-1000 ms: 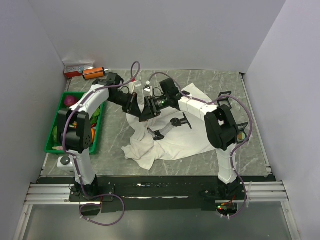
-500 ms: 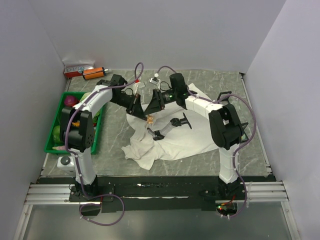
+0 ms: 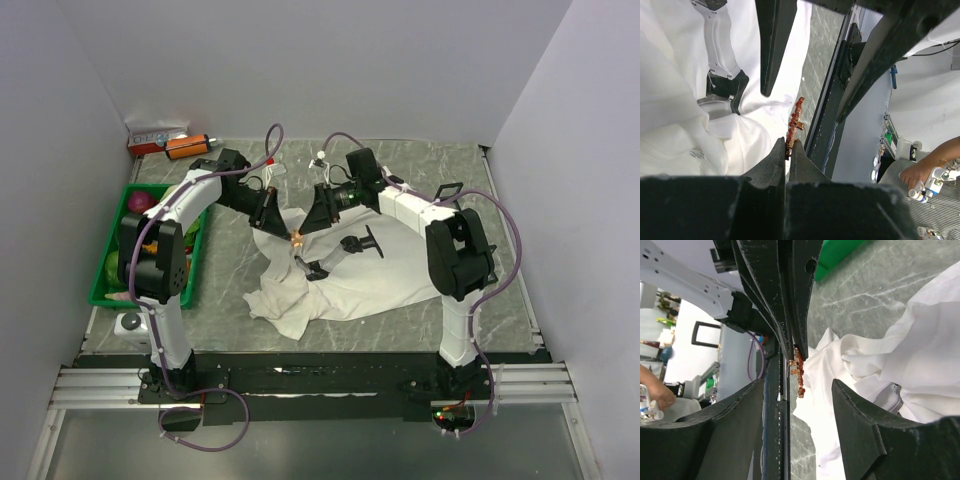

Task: Remove the brooch from the garment

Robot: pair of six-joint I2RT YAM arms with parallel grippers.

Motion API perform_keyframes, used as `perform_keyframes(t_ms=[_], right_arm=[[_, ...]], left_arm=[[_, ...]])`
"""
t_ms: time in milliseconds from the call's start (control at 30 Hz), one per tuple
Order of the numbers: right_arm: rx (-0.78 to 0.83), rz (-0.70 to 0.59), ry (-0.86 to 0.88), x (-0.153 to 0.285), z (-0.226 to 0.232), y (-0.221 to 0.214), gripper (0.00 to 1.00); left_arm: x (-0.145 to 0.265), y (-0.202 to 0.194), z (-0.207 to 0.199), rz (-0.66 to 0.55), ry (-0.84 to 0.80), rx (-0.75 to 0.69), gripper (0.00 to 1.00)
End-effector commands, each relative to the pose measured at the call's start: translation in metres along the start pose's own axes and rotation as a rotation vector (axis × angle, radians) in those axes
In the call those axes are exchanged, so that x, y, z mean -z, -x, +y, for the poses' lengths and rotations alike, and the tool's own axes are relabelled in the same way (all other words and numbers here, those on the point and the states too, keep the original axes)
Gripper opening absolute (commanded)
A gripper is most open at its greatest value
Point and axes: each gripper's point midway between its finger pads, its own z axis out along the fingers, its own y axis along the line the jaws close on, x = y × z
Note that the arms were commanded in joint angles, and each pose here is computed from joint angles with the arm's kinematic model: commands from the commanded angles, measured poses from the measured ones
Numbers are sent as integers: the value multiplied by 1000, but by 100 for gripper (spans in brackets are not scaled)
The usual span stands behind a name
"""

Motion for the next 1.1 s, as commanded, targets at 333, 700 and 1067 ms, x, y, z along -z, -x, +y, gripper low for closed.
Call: perform_keyframes(t_ms=[333,700,1067], right_arm=[[157,17,-5,-12,28,17,53],[153,19,1,-13,26,15,39],[163,30,0,-19,26,14,32]], left_arm=[[5,12,-18,-38,-61,-57,1],[5,13,-17,-38,-63,-52,1],[5,13,-18,-39,-65,-52,1]])
